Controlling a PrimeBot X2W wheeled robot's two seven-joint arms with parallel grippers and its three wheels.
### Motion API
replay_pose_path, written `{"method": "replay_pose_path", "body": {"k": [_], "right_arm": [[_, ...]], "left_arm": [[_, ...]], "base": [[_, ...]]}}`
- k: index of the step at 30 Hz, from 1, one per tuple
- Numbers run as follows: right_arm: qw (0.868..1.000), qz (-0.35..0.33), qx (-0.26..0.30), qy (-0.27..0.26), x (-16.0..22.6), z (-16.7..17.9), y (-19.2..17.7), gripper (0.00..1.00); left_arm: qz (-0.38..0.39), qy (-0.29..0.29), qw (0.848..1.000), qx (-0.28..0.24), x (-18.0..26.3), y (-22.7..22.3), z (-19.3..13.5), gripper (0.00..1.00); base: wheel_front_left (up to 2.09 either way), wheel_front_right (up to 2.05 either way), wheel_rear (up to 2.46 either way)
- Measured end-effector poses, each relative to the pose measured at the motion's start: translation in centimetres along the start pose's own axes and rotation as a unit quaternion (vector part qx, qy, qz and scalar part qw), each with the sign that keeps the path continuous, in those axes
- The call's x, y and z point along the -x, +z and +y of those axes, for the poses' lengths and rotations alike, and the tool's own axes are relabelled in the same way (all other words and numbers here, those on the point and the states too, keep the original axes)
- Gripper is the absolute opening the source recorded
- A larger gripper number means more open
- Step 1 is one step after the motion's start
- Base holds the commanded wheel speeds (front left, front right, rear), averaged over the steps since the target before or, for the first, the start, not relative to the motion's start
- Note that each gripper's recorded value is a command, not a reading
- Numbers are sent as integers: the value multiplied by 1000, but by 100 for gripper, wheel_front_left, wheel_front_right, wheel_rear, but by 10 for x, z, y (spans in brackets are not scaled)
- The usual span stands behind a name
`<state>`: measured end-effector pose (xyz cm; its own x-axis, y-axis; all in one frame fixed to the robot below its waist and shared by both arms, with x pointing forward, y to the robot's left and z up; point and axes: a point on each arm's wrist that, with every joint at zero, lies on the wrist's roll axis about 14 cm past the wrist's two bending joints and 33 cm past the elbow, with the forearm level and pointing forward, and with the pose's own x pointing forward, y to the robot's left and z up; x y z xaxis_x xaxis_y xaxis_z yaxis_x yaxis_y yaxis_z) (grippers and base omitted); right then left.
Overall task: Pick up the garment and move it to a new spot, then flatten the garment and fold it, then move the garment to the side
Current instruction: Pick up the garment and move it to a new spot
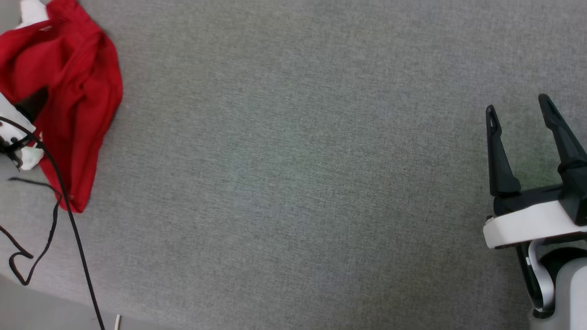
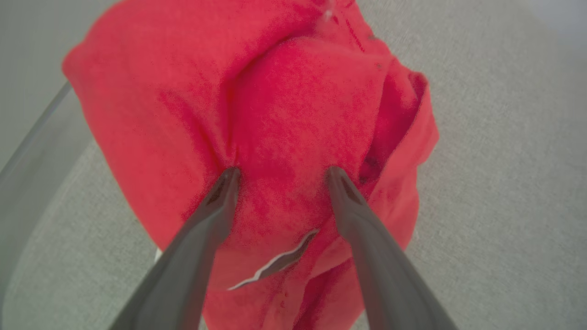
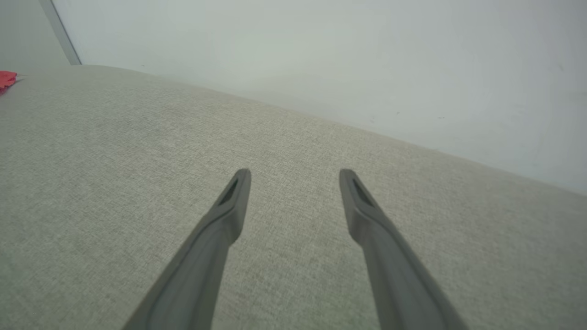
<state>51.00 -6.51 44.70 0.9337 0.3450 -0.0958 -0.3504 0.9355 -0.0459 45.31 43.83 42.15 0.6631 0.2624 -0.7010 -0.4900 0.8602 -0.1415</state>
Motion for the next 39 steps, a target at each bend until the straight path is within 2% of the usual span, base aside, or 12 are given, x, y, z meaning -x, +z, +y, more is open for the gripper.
{"method": "replay_pose_path", "body": {"k": [5, 9, 10, 11, 12, 18, 22, 25, 28, 32, 39], "right_arm": [[1000, 9, -2, -5, -3, -5, -12, 100], [1000, 14, 1, -11, -3, -10, -16, 100], [1000, 13, 1, -12, -4, -11, -15, 100], [1000, 12, 2, -14, -4, -12, -15, 100], [1000, 12, 3, -14, -4, -12, -14, 100], [1000, 2, 2, -16, -1, -13, -5, 100], [1000, -12, 0, -17, 4, -13, 8, 100], [1000, -20, -3, -19, 12, -13, 17, 100], [999, -31, -7, -20, 20, -12, 29, 100], [999, -44, -10, -22, 33, -11, 43, 100], [997, -64, -19, -31, 62, -14, 63, 100]], "left_arm": [[90, 19, 994, 55, -16, -44, 11, 100], [123, 19, 990, 63, -21, -56, 9, 99], [126, 19, 990, 64, -22, -57, 8, 55], [128, 18, 990, 63, -22, -58, 7, 31], [128, 16, 990, 62, -22, -58, 6, 0], [73, 14, 996, 46, -19, -44, 5, 0], [-11, 7, 1000, 21, -8, -11, 2, 0], [-101, -1, 995, 3, 9, 25, -1, 0], [-175, -15, 984, -22, 29, 52, -9, 0], [-276, -34, 959, -45, 63, 86, -18, 0], [-383, -67, 919, -62, 115, 105, -30, 0]], "base": [[0, 0, 0], [0, 0, 0], [0, 0, 0], [0, 0, 0], [0, 0, 0], [0, 0, 0], [0, 0, 0], [0, 0, 0], [0, 0, 0], [0, 0, 0], [0, 0, 0]]}}
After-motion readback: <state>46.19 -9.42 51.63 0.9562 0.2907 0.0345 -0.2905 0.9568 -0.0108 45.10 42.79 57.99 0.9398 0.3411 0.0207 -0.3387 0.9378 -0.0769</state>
